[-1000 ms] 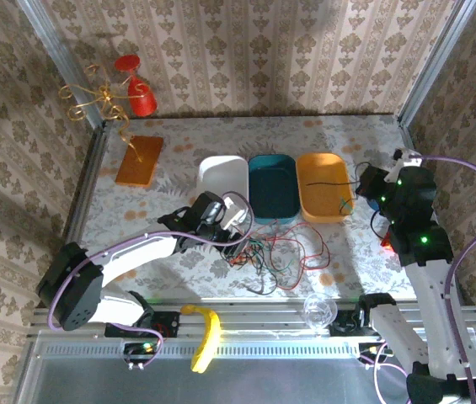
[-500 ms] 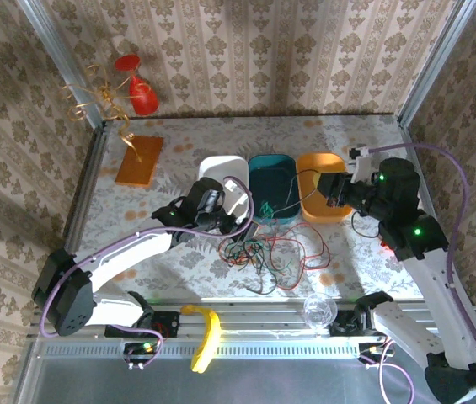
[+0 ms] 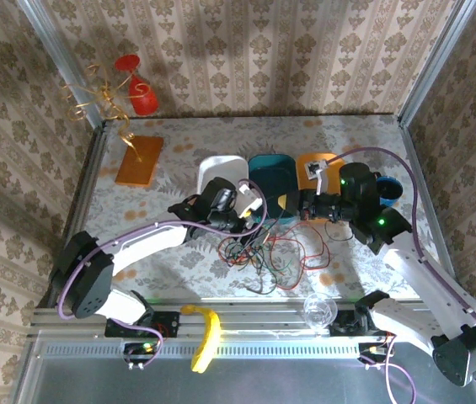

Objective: Untangle the cables

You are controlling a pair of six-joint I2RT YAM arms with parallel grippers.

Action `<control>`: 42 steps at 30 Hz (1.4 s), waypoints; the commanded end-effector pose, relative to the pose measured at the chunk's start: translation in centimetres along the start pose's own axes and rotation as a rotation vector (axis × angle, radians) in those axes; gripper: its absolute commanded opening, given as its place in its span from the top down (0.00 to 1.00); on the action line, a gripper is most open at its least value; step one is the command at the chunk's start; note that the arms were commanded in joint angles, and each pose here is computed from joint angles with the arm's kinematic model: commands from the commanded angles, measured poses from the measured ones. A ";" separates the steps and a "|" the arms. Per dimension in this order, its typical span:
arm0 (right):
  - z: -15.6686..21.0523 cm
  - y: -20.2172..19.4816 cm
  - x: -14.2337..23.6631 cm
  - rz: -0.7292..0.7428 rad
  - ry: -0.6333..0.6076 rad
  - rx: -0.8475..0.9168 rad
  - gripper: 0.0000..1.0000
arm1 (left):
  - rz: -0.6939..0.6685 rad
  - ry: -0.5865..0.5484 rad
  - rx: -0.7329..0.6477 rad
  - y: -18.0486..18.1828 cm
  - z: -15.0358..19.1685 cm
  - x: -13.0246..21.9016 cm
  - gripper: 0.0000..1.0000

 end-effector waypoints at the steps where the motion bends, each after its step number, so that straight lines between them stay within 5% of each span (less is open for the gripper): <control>1: -0.4 0.8 -0.4 -0.063 -0.009 0.004 0.96 | 0.041 -0.026 -0.049 -0.3 -1.2 -0.5 0.08; 4: -0.4 0.9 -0.5 -0.068 -0.004 0.004 0.97 | 0.026 -0.002 -0.045 0.2 -0.6 -1.1 0.15; 14: -0.5 1.7 0.6 -0.043 -0.019 0.055 0.97 | -0.019 -0.002 0.019 1.6 0.6 -1.2 0.84; 19: -0.8 0.7 1.1 0.045 -0.079 0.062 0.98 | -0.027 0.003 0.025 1.5 0.8 -0.6 1.00; 31: -2.9 -8.3 7.0 0.646 -0.517 -0.139 1.00 | -0.036 -0.066 0.060 1.0 0.0 2.0 1.00; 42: -2.2 -11.1 12.0 0.883 -0.726 -0.261 1.00 | -0.063 -0.148 0.154 2.0 0.1 4.7 1.00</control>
Point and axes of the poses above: each hand's point on the last joint's axis, 136 mm out from that joint toward the fingers, its own x axis back along the fingers, its own y axis along the line the jaws close on, z = x × y, the point moved 6 cm from there along x, back along the fingers, and after that the axes turned 13 degrees about -x, right-handed, at the moved point
